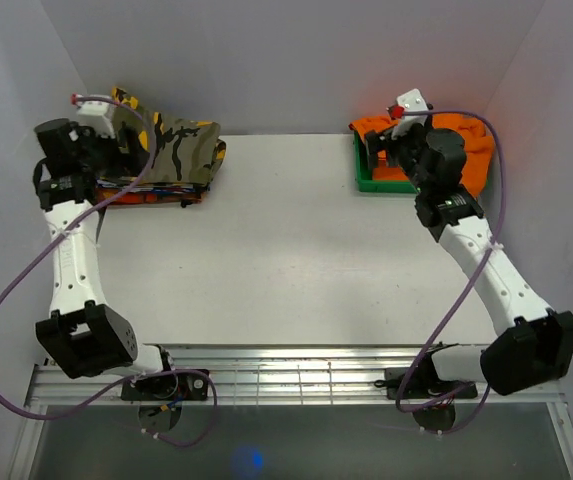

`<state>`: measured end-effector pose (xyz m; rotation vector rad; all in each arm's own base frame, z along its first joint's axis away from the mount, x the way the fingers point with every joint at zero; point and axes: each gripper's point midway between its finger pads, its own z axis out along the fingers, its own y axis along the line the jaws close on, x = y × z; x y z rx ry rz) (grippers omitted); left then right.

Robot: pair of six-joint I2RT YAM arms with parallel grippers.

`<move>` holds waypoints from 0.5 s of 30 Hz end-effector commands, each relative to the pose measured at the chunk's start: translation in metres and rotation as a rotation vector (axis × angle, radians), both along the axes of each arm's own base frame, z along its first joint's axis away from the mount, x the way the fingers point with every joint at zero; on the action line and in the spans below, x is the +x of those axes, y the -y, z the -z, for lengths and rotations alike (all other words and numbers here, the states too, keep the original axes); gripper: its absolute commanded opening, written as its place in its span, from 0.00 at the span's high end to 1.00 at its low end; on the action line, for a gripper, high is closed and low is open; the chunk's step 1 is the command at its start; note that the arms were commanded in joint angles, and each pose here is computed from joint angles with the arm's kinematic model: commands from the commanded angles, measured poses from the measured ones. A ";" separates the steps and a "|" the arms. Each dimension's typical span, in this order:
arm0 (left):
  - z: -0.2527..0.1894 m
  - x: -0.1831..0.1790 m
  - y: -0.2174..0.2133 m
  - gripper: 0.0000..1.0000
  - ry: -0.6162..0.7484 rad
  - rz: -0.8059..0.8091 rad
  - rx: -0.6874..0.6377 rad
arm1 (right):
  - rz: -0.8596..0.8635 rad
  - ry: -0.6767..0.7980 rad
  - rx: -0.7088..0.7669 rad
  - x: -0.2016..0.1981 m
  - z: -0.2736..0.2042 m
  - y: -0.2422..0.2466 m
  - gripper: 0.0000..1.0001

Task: Fold and stack the trousers
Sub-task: Neatly place the folded trousers to the corner

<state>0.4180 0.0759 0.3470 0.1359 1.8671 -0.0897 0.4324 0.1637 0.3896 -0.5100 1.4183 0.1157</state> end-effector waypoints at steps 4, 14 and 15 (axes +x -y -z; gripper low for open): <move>0.129 -0.038 0.145 0.02 -0.469 0.331 -0.142 | 0.059 -0.507 -0.178 -0.073 0.156 0.076 0.10; 0.192 -0.059 0.206 0.02 -0.615 0.404 -0.138 | 0.031 -0.801 -0.023 -0.151 0.245 0.105 0.10; 0.191 -0.059 0.205 0.02 -0.612 0.396 -0.132 | 0.030 -0.808 -0.017 -0.154 0.247 0.105 0.10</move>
